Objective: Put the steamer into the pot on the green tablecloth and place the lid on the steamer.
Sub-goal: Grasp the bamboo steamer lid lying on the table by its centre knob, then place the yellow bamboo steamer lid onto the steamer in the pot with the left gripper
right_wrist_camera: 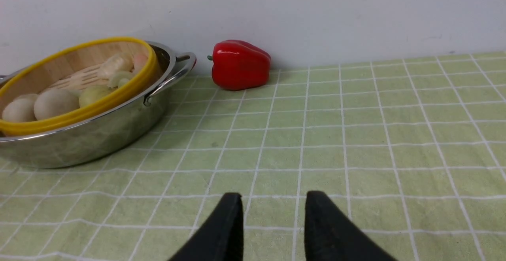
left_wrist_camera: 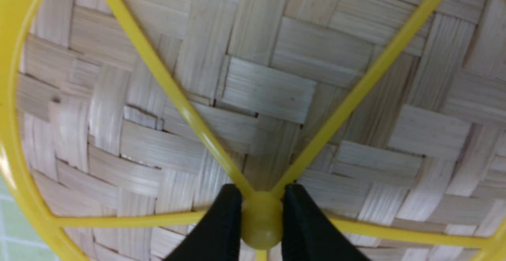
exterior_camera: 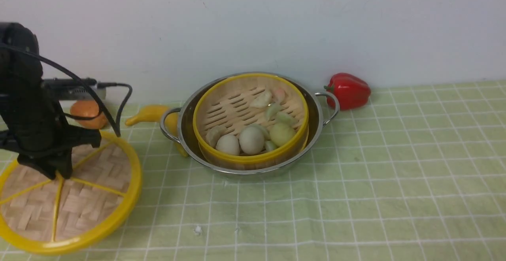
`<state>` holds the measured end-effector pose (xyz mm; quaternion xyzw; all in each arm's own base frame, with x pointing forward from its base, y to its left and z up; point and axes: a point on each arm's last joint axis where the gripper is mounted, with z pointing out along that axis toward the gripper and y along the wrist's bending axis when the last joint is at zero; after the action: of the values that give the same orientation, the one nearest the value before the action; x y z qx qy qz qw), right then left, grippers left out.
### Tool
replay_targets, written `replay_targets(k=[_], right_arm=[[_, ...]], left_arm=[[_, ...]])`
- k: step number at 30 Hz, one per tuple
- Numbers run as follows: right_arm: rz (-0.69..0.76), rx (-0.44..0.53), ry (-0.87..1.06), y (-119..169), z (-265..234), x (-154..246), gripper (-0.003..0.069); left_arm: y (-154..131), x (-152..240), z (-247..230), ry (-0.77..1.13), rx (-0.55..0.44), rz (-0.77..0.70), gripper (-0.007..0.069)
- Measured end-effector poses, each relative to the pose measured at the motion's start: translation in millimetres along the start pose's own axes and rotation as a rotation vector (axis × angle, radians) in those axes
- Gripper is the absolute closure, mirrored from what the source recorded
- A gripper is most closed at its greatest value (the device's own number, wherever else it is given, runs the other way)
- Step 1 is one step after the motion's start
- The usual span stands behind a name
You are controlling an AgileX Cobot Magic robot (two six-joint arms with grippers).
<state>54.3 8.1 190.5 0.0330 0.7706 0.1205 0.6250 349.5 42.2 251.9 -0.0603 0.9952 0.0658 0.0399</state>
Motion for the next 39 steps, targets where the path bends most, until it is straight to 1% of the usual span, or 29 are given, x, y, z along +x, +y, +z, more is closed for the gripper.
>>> replay_targets(k=[4,7,9,10,11,12,13,14,16,19,23,28,29,30,33,39], right_arm=[[0.000,0.000,0.000,0.0,0.0,0.0,0.0419],[0.000,0.000,0.000,0.0,0.0,0.0,0.0419],[0.000,0.000,0.000,0.0,0.0,0.0,0.0419],[0.000,0.000,0.000,0.0,0.0,0.0,0.0419],[0.000,0.000,0.000,0.0,0.0,0.0,0.0419],[0.000,0.000,0.000,0.0,0.0,0.0,0.0419],[0.000,0.000,0.000,0.0,0.0,0.0,0.0419],[0.000,0.000,0.000,0.0,0.0,0.0,0.0419],[0.000,0.000,0.000,0.0,0.0,0.0,0.0419],[0.000,0.000,0.000,0.0,0.0,0.0,0.0419],[0.000,0.000,0.000,0.0,0.0,0.0,0.0419],[0.000,0.000,0.000,0.0,0.0,0.0,0.0419],[0.000,0.000,0.000,0.0,0.0,0.0,0.0419],[0.000,0.000,0.000,0.0,0.0,0.0,0.0419],[0.000,0.000,0.000,0.0,0.0,0.0,0.0419],[0.000,0.000,0.000,0.0,0.0,0.0,0.0419]], left_arm=[[1.8,-6.9,-27.8,-0.090,0.016,0.077,0.0502],[-7.2,-13.6,-50.0,-0.164,0.076,0.181,0.0502],[-20.5,-17.7,-65.6,-0.225,0.133,0.269,0.0502],[-21.0,-18.3,-66.9,-0.231,0.140,0.267,0.0502],[-37.7,-20.9,-78.7,-0.290,0.183,0.365,0.0502],[-48.5,-22.4,-85.7,-0.332,0.204,0.424,0.0502],[-50.9,-23.2,-88.1,-0.348,0.210,0.435,0.0502],[-68.4,-24.5,-98.5,-0.416,0.223,0.532,0.0502],[-90.0,-24.3,-108.9,-0.485,0.221,0.645,0.0502],[-122.1,-27.1,-119.1,-0.587,0.218,0.762,0.0502],[-154.6,-36.3,-115.8,-0.651,0.202,0.845,0.0502],[-186.2,-46.3,-94.2,-0.608,0.215,0.905,0.0502],[-186.7,-46.9,-93.1,-0.605,0.215,0.905,0.0502],[-195.0,-49.0,-83.7,-0.580,0.219,0.920,0.0502],[-206.2,-52.5,-68.7,-0.546,0.221,0.940,0.0502],[-214.1,-59.8,-44.2,-0.500,0.197,0.959,0.0502]])
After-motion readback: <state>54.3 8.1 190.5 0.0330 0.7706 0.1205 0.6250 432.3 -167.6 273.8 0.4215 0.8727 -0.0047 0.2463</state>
